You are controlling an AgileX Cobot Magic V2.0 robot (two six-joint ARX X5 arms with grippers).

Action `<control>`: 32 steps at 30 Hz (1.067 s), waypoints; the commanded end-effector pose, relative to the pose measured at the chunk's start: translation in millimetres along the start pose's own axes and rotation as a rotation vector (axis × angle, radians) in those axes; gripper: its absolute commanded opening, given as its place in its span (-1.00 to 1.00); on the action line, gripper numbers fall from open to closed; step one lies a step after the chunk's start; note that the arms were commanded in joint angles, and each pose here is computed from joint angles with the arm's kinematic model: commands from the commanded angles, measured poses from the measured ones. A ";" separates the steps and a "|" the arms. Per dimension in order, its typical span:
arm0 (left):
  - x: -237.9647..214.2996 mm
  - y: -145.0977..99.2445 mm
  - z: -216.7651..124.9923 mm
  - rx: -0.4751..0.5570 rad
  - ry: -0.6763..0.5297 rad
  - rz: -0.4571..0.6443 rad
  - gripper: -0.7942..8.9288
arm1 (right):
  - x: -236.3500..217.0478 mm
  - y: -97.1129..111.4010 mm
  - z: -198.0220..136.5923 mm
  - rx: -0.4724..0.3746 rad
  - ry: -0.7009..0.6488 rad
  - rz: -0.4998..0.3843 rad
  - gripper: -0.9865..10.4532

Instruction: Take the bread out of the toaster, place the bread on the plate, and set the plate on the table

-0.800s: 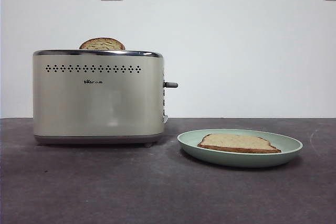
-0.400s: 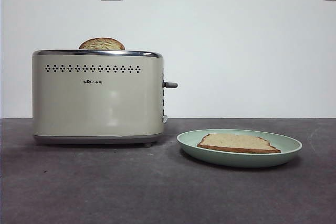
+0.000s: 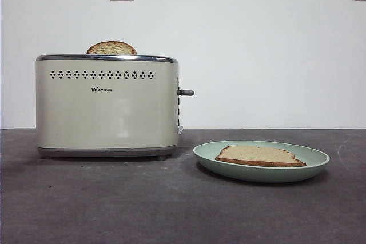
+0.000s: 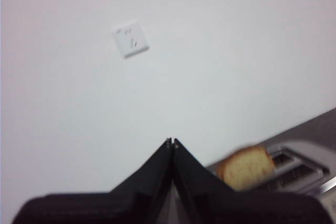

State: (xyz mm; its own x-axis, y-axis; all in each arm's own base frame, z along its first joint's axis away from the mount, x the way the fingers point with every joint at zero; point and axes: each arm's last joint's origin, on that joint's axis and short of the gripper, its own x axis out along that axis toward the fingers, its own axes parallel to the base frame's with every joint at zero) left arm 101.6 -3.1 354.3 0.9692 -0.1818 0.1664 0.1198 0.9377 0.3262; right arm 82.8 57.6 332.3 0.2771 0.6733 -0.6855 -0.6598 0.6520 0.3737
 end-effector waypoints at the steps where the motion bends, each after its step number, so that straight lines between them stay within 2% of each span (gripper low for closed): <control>1: -4.2 -13.6 -46.4 -0.063 0.085 0.003 -0.84 | 0.8 -0.4 -0.5 -0.005 0.001 -0.002 -0.82; 6: -15.6 -32.5 -103.3 -0.121 0.185 0.022 -0.84 | 0.8 -0.4 -0.5 -0.006 0.001 -0.002 -0.82; 15: -30.7 -52.9 -164.2 -0.187 0.260 0.059 -0.84 | 0.8 -0.4 -0.5 -0.006 0.001 -0.002 -0.82; 19: -35.3 -59.0 -181.7 -0.243 0.268 0.077 -0.84 | 0.8 -0.3 -0.5 -0.005 0.001 -0.002 -0.82; 24: -40.9 -63.9 -193.3 -0.283 0.369 0.065 -0.84 | 0.8 -0.4 -0.5 -0.006 0.001 -0.002 -0.82; 32: -40.6 -63.7 -192.5 -0.304 0.358 0.065 -0.84 | 0.8 -0.3 -0.5 -0.005 0.001 -0.002 -0.82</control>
State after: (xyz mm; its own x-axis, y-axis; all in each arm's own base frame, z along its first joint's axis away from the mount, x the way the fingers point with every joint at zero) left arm 95.6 1.2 151.4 0.9842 -0.0624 -0.1659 0.0699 0.9968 0.0397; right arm 82.8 57.5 332.3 0.2768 0.6732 -0.6857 -0.6596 0.6520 0.3739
